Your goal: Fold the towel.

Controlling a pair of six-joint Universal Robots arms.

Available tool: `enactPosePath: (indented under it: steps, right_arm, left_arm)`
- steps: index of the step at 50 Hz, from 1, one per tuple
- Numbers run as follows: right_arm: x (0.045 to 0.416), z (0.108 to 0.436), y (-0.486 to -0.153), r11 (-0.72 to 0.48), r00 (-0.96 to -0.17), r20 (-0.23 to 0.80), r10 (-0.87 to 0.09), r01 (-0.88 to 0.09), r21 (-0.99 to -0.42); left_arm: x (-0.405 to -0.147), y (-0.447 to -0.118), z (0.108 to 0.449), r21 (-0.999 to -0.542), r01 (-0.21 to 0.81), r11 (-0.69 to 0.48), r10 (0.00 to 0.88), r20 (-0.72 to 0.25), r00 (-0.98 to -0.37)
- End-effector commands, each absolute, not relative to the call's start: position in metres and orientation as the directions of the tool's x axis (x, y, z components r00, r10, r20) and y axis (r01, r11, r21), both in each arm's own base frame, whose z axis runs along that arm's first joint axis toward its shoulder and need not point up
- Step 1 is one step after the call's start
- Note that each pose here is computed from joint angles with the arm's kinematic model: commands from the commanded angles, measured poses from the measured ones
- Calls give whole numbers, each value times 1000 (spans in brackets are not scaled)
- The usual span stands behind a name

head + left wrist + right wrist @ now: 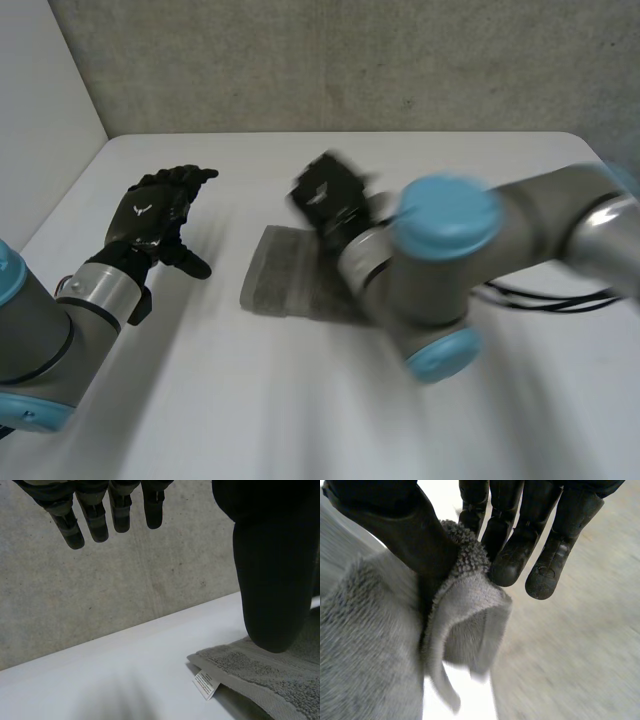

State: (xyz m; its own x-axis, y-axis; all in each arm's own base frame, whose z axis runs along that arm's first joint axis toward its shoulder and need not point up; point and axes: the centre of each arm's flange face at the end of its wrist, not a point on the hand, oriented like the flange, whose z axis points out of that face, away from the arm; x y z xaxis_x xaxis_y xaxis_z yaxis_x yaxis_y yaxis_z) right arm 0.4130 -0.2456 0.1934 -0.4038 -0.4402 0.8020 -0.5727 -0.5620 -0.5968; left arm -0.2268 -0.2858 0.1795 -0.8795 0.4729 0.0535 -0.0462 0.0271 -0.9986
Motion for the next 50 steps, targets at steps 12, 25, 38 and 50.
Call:
enactPosePath:
  steps: [12, 25, 38, 50]
  right_arm:
    - [431, 179, -210, -487, -436, 679, -591, -479, -730]
    - [301, 176, -248, 19, -722, 351, -597, -450, -893]
    - [269, 121, -268, 113, -729, 374, -573, -522, -845]
    - [301, 173, -283, -251, -525, 735, -430, -712, -656]
  left_arm:
    - [-234, -290, 175, -999, -43, 18, 491, 46, -870]
    - [-277, -289, 172, -999, -12, 34, 569, 29, -822]
    - [-282, -290, 156, -997, 80, 24, 526, -55, -849]
    - [-277, -288, 188, -998, 42, -45, 512, -59, -857]
